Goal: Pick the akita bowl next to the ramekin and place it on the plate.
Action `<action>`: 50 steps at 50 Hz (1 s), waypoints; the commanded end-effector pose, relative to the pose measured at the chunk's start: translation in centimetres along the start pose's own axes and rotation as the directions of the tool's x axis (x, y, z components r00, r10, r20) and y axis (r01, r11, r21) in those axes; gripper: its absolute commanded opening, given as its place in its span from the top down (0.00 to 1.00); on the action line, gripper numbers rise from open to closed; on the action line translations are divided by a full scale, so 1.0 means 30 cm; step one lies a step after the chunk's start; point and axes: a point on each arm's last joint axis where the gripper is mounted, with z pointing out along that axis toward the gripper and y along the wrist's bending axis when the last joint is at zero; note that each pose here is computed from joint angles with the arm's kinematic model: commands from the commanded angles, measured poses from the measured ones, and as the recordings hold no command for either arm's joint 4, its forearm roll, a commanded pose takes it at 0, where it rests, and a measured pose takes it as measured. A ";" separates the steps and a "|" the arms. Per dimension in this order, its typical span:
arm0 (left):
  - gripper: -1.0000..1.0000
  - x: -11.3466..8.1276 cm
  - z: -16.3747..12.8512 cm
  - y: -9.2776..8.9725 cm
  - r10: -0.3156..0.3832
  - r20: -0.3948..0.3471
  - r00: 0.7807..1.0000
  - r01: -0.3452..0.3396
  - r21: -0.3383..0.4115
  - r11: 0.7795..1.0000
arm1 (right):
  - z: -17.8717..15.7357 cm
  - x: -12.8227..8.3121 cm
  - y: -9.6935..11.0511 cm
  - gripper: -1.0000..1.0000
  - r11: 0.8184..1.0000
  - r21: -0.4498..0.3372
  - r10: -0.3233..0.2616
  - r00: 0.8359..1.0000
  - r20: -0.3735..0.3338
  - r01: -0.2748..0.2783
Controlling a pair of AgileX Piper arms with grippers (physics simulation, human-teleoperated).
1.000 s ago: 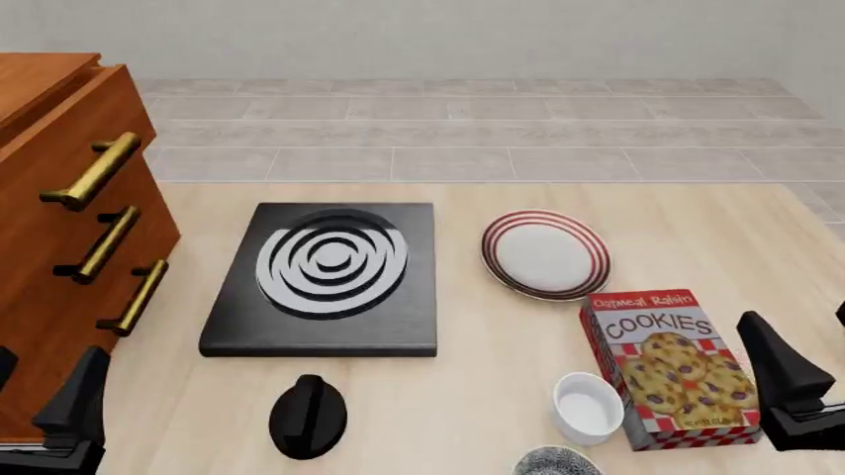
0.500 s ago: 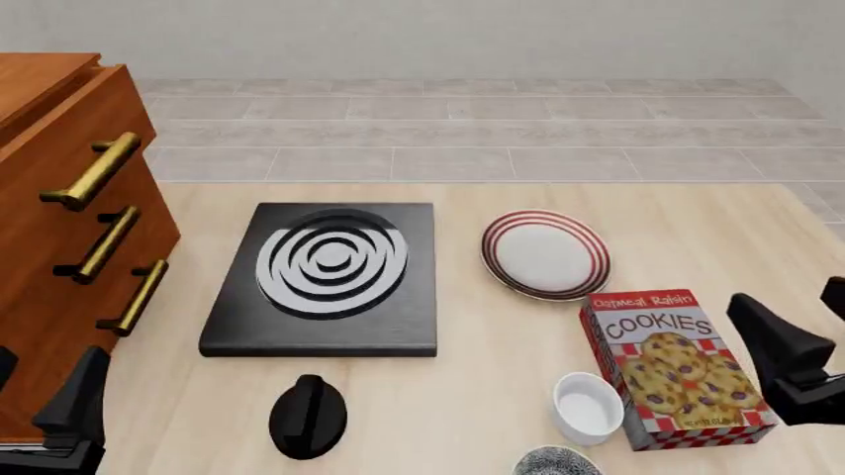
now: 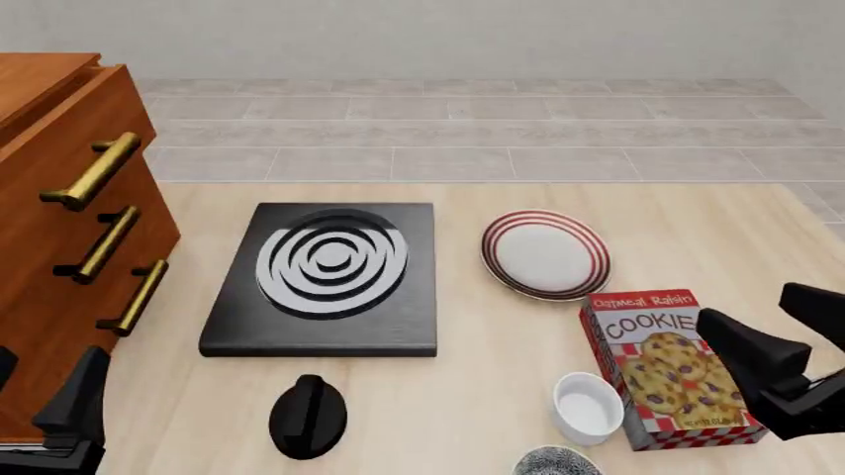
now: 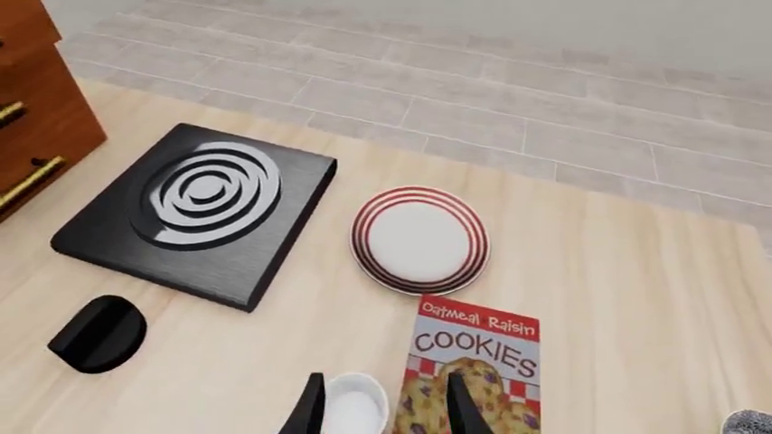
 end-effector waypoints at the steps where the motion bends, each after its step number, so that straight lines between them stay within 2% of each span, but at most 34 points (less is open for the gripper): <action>1: 0.00 0.000 0.000 0.000 0.000 0.000 1.000 0.000 0.000 1.000 | 0.009 -0.011 0.016 0.00 0.998 -0.059 -0.010 0.999 -0.044 0.008; 10: 0.00 0.000 0.000 0.000 0.000 0.000 1.000 0.000 0.000 1.000 | 0.001 -0.024 0.025 0.00 0.995 -0.095 -0.020 0.996 -0.085 0.012; 11: 0.00 0.000 0.000 0.000 0.000 0.000 1.000 0.000 0.000 1.000 | 0.001 -0.024 0.026 0.00 0.995 -0.096 -0.015 0.996 -0.086 0.007; 12: 0.00 0.000 0.000 0.000 0.000 0.000 1.000 0.000 0.000 1.000 | 0.011 -0.017 0.033 0.00 0.993 -0.114 0.008 0.994 -0.109 -0.020; 13: 0.00 0.000 0.000 0.000 0.000 0.000 1.000 0.000 0.000 1.000 | 0.007 -0.011 0.032 0.00 0.993 -0.114 -0.009 0.993 -0.115 -0.005; 14: 0.00 0.000 0.000 0.000 0.000 0.000 1.000 0.000 0.000 1.000 | 0.016 -0.004 0.038 0.00 0.991 -0.128 0.012 0.990 -0.138 -0.030; 15: 0.00 0.000 0.000 0.000 0.000 0.000 1.000 0.000 0.000 1.000 | 0.018 -0.001 0.042 0.00 0.990 -0.137 0.012 0.989 -0.146 -0.033; 17: 0.00 0.000 0.000 0.000 0.000 0.000 1.000 0.000 0.000 1.000 | 0.020 0.008 0.042 0.00 0.989 -0.145 -0.038 0.988 -0.152 0.015; 21: 0.00 0.000 0.000 0.000 0.000 0.000 1.000 0.000 0.000 1.000 | 0.018 0.019 0.045 0.00 0.987 -0.158 -0.058 0.984 -0.168 0.031; 34: 0.00 0.000 0.000 0.000 0.000 0.000 1.000 0.000 0.000 1.000 | 0.017 0.013 0.047 0.00 0.986 -0.166 -0.063 0.976 -0.209 0.028; 37: 0.00 0.000 0.000 0.000 0.000 0.000 1.000 0.000 0.000 1.000 | 0.016 0.014 0.046 0.00 0.985 -0.167 -0.085 0.973 -0.216 0.048; 42: 0.00 0.000 0.000 0.000 0.000 0.000 1.000 0.000 0.000 1.000 | 0.012 0.003 0.045 0.00 0.985 -0.167 -0.083 0.971 -0.223 0.046; 50: 0.00 0.000 0.000 0.000 0.000 0.000 1.000 0.000 0.000 1.000 | -0.001 -0.029 0.049 0.00 0.985 -0.174 -0.043 0.971 -0.236 0.001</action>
